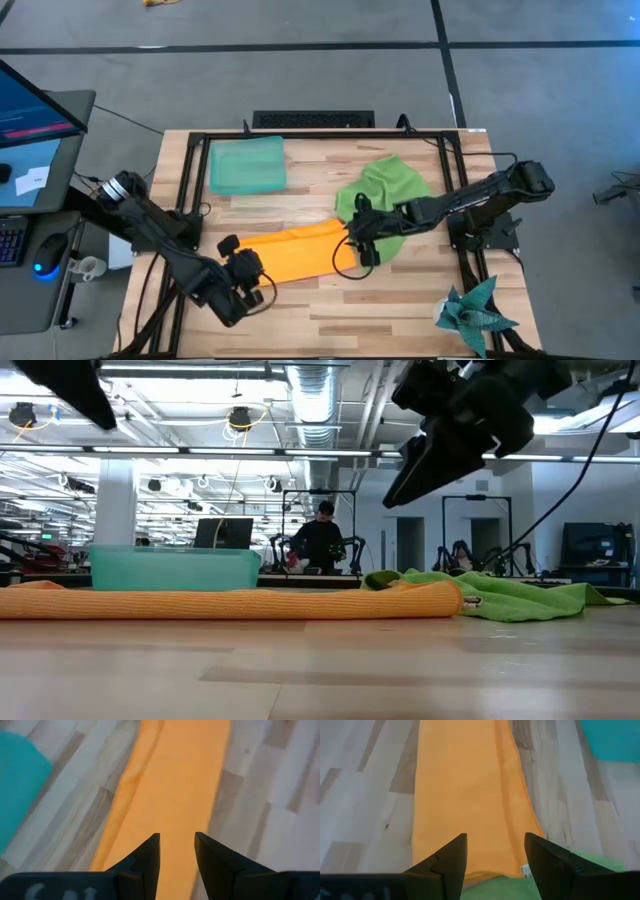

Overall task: Roll microfiber towels into tight, uniform cylinder then place into a basket
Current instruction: Roll the yellow microfiber cloth

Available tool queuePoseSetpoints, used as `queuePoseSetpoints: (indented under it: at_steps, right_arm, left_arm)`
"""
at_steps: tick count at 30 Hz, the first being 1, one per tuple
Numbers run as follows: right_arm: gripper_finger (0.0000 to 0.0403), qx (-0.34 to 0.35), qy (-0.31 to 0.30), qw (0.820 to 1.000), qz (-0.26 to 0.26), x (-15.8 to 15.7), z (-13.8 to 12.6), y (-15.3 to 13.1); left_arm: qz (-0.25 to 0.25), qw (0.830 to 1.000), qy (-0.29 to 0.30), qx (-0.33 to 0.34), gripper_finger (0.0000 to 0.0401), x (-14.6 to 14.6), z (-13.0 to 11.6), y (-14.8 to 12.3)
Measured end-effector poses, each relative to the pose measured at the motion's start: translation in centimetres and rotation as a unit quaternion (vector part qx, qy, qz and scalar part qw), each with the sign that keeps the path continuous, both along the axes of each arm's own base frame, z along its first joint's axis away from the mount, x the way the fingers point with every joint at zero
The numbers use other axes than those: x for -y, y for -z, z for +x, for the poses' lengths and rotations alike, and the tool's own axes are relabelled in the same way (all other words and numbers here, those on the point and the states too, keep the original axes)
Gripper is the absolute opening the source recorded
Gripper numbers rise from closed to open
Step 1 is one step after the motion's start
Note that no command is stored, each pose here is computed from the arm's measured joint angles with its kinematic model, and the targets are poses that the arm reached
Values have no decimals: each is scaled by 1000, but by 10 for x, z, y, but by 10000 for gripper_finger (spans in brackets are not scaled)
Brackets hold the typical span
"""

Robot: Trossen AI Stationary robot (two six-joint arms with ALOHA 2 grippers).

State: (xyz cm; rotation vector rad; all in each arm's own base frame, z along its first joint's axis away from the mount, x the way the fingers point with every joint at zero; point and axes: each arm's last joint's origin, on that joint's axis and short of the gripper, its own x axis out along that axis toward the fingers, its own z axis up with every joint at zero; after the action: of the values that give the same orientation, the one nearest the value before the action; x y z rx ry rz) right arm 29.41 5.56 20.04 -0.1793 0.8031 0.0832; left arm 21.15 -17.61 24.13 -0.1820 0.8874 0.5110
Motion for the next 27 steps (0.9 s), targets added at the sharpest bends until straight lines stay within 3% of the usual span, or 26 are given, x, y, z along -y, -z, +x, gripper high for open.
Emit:
queuePoseSetpoints:
  at_steps: [9, 20, 27]
  right_arm:
    - [221, 6, 7, 1000, 9, 0, 1, -1]
    - [221, -2, 50, 998, 50, -1, -1, 0]
    - [221, 1, 39, 998, 54, -10, -2, 0]
  left_arm:
    - [-42, 997, 9, 58, 114, -23, 4, 55]
    - [-59, 996, 43, 51, 114, -28, 10, 63]
    - [-103, 994, 29, 15, 114, -23, 13, 78]
